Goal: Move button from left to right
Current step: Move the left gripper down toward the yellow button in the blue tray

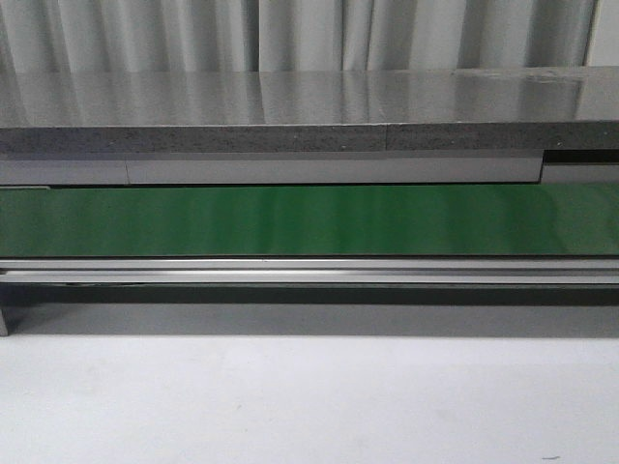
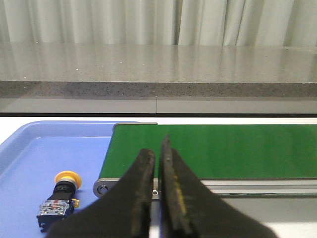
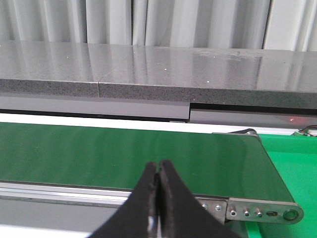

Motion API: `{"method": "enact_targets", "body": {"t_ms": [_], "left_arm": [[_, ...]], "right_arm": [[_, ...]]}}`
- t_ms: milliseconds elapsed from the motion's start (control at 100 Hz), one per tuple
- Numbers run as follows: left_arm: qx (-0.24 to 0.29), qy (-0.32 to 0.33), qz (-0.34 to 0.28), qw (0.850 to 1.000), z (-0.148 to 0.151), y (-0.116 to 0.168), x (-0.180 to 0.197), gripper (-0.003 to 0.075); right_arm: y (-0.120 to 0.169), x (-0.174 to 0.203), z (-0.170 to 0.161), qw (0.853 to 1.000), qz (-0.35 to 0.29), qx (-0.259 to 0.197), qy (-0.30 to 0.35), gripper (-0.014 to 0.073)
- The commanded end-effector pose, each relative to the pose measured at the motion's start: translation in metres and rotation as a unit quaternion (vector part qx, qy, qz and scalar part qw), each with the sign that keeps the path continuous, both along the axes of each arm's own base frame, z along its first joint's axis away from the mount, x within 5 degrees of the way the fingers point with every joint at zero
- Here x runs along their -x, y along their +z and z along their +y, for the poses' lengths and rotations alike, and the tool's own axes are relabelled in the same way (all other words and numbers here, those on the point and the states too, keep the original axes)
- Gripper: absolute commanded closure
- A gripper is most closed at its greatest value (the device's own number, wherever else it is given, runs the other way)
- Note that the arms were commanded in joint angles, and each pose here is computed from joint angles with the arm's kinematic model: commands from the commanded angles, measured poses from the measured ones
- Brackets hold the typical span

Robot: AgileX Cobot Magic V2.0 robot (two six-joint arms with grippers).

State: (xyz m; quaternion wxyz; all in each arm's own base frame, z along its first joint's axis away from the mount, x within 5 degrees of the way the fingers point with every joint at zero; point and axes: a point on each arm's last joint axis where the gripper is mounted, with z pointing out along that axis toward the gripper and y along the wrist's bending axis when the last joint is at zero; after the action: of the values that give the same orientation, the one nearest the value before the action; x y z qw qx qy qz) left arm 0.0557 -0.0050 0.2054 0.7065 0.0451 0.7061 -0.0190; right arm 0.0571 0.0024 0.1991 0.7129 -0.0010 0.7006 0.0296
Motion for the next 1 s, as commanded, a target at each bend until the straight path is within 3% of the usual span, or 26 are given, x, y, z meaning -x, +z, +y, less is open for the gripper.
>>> {"method": "enact_targets", "body": {"t_ms": [0,510,710,850,990], "left_arm": [[0.012,0.0,-0.036,0.999,0.0,-0.004,0.001,0.0715],[0.021,0.0,-0.025,0.999,0.0,-0.003,0.001,0.0715],[0.037,-0.002,-0.007,0.999,0.0,0.017,-0.002,0.0715],[0.037,-0.002,0.035,0.999,-0.001,0.039,-0.009,0.0715],[0.026,-0.002,0.12,0.992,-0.003,0.065,-0.022,0.0715]], "right_arm": [[0.008,0.002,0.0,0.999,-0.045,0.002,0.001,0.0663],[0.008,0.002,0.0,0.999,-0.045,0.002,0.001,0.0663],[0.008,0.002,0.0,0.999,-0.045,0.002,0.001,0.0663],[0.008,0.002,0.0,0.999,-0.045,0.002,0.001,0.0663],[0.008,0.002,0.0,0.999,-0.045,0.002,0.001,0.0663]]}}
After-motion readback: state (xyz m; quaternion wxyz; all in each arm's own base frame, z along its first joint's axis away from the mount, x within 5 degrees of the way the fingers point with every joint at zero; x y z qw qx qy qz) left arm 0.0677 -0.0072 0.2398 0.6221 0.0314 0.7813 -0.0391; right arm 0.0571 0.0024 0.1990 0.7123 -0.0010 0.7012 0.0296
